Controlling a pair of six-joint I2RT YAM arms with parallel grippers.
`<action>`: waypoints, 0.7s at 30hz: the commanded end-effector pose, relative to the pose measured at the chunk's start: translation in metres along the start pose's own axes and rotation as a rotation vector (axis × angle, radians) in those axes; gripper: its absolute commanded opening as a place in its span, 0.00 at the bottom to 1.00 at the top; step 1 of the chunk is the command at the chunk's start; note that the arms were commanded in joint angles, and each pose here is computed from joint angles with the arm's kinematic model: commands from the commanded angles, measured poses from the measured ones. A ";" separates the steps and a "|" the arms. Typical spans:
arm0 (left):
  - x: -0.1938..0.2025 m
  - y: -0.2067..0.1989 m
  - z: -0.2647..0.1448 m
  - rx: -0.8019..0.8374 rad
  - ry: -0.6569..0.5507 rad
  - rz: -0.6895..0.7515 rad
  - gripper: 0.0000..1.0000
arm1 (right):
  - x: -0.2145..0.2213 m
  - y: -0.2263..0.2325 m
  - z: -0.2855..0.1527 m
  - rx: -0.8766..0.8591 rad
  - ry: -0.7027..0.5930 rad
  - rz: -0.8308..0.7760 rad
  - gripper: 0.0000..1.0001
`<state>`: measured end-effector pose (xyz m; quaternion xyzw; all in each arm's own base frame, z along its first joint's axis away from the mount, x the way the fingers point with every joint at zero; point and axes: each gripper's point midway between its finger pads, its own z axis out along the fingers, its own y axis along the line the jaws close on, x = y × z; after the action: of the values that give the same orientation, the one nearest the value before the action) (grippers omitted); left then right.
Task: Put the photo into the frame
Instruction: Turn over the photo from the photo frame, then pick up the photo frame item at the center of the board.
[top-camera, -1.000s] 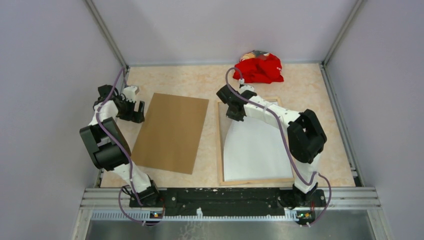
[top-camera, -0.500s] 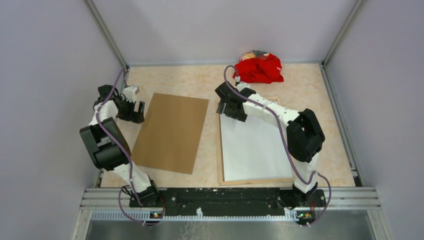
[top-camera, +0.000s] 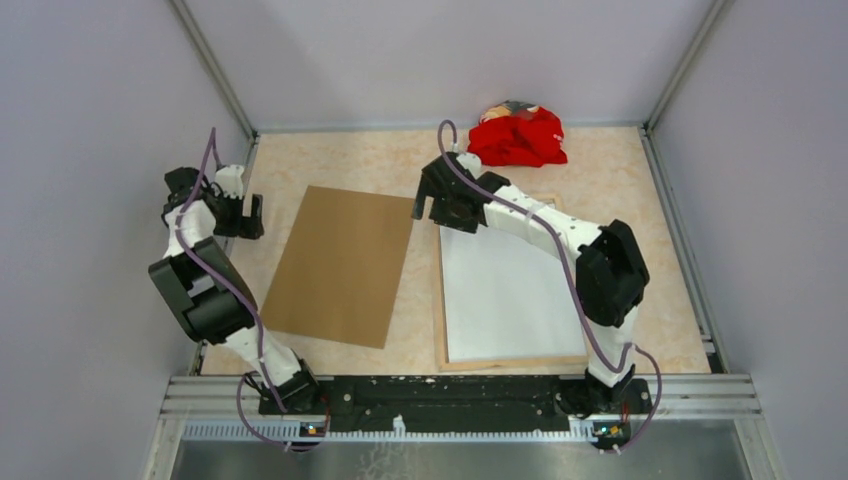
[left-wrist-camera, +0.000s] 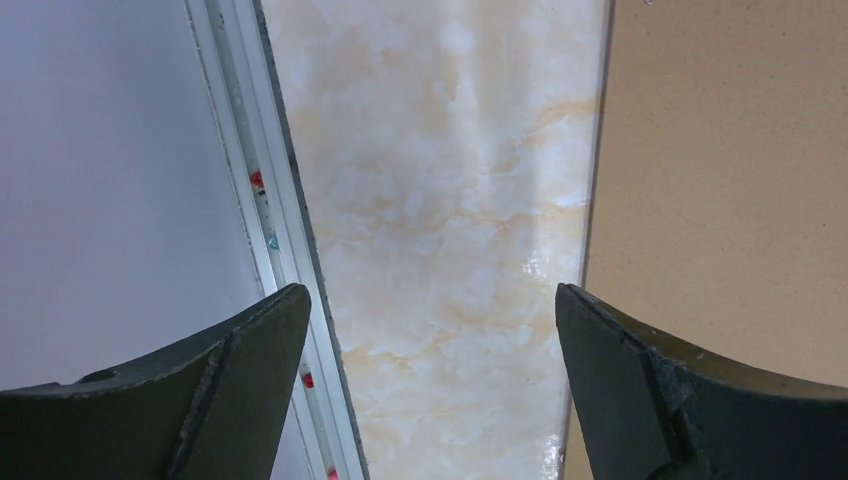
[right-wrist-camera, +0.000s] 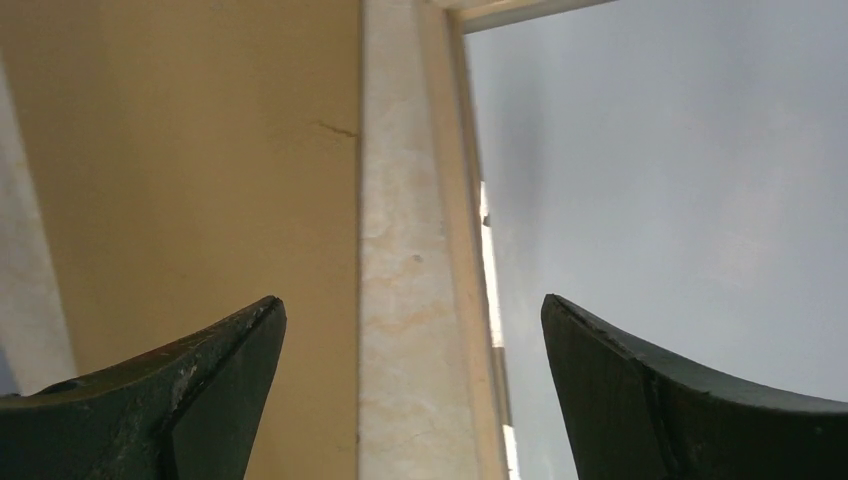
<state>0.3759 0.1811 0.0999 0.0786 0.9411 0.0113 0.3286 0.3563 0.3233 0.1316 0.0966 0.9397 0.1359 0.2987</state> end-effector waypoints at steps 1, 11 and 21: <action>-0.009 0.002 -0.004 0.058 -0.044 -0.006 0.99 | 0.013 0.081 -0.014 -0.209 0.010 -0.060 0.99; 0.035 -0.040 0.030 0.160 0.064 0.008 0.63 | 0.085 0.101 0.038 -0.207 0.159 0.026 0.98; 0.060 -0.065 0.060 0.151 0.187 0.013 0.35 | 0.115 0.085 0.069 -0.179 0.224 0.068 0.94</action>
<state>0.3597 0.1326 0.0253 0.1084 0.9604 -0.0542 0.2508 0.3141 0.4411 0.0486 0.0685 0.9528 0.2155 0.2027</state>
